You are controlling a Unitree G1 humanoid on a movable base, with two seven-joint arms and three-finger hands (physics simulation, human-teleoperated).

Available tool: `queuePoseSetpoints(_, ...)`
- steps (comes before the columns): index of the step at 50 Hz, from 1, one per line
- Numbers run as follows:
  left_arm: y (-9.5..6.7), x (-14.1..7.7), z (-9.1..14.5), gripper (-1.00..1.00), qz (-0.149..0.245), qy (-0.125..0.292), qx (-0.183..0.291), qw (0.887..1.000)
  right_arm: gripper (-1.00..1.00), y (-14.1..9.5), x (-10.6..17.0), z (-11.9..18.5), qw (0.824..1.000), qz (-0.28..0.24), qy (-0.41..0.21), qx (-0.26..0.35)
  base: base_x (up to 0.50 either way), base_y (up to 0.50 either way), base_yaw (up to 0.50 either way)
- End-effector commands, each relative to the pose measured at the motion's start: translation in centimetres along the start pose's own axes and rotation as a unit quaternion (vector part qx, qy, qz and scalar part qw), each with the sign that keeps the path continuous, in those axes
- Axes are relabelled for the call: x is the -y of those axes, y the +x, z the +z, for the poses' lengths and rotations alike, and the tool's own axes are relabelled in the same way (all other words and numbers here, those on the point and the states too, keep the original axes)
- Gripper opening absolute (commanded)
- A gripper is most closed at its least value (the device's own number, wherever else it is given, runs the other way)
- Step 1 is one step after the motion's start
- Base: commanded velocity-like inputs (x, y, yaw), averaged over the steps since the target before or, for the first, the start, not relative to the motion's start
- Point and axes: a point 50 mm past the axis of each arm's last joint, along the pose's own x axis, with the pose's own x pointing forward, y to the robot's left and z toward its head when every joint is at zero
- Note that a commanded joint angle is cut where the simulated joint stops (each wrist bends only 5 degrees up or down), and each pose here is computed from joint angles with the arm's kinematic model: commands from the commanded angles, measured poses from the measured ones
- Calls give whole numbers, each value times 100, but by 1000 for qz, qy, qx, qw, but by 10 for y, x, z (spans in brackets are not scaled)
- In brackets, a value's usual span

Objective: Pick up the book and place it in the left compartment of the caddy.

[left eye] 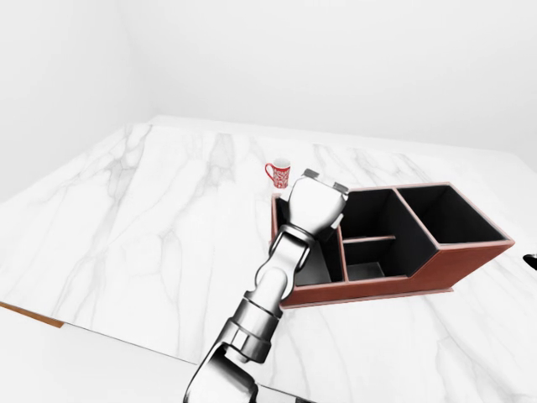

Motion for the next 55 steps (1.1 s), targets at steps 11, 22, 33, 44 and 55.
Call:
queuePoseSetpoints(11,7,27,1,-100,-15,-15,1,1000,100,0,0,-1,1000,0,0,-2,0,0,0)
queuePoseSetpoints(22,5,44,5,-100,-34,-23,1,999,100,0,0,0,1000,-1,-1,1,0,0,0)
queuePoseSetpoints(33,-6,65,9,-100,-73,-32,1,997,100,0,1,-1,1000,-3,-1,-2,0,0,0)
queuePoseSetpoints(44,-9,72,8,-100,-94,-32,-3,995,100,0,1,-1,1000,-2,-1,-2,0,0,0)
queuePoseSetpoints(55,-16,87,8,-100,-146,-31,-5,989,100,1,1,-3,1000,-2,-1,-5,0,0,0)
